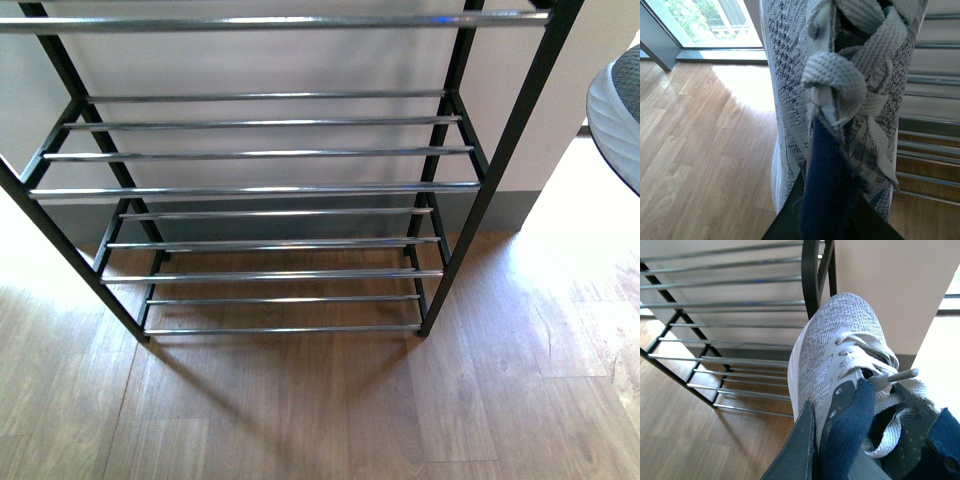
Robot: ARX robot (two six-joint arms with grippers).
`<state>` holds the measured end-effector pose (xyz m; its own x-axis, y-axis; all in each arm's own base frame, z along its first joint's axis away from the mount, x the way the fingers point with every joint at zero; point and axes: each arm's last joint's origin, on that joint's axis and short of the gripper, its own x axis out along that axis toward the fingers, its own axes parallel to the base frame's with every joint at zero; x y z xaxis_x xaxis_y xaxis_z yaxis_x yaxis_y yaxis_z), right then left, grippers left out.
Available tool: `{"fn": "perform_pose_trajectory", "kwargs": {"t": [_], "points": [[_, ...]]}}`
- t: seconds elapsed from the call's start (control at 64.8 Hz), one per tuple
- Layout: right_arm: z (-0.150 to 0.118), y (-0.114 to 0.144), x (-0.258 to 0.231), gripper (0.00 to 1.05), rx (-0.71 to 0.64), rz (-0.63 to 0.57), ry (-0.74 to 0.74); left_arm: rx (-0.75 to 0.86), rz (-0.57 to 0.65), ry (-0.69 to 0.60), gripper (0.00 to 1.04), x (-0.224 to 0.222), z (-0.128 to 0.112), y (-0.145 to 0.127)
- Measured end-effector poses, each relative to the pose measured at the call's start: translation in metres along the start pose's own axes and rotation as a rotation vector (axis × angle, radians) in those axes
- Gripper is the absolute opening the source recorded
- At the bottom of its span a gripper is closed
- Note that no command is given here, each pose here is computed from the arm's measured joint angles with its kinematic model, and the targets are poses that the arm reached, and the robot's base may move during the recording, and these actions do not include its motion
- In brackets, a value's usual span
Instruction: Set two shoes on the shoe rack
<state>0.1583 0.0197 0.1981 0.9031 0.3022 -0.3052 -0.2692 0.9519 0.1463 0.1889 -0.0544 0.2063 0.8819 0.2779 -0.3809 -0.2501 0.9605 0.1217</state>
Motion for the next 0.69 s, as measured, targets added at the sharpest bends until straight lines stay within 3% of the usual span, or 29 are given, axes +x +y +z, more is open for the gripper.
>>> {"fn": "perform_pose_trajectory", "kwargs": {"t": [0.633,0.695], "points": [[0.0000,0.0000,0.0000,0.01,0.000,0.000,0.000,0.000,-0.002,0.000,0.03,0.0000,0.0000,-0.0001],[0.0015,0.0012,0.0028,0.01,-0.011,0.085,-0.039,0.000,-0.002,0.000,0.03,0.0000,0.0000,0.0000]]}}
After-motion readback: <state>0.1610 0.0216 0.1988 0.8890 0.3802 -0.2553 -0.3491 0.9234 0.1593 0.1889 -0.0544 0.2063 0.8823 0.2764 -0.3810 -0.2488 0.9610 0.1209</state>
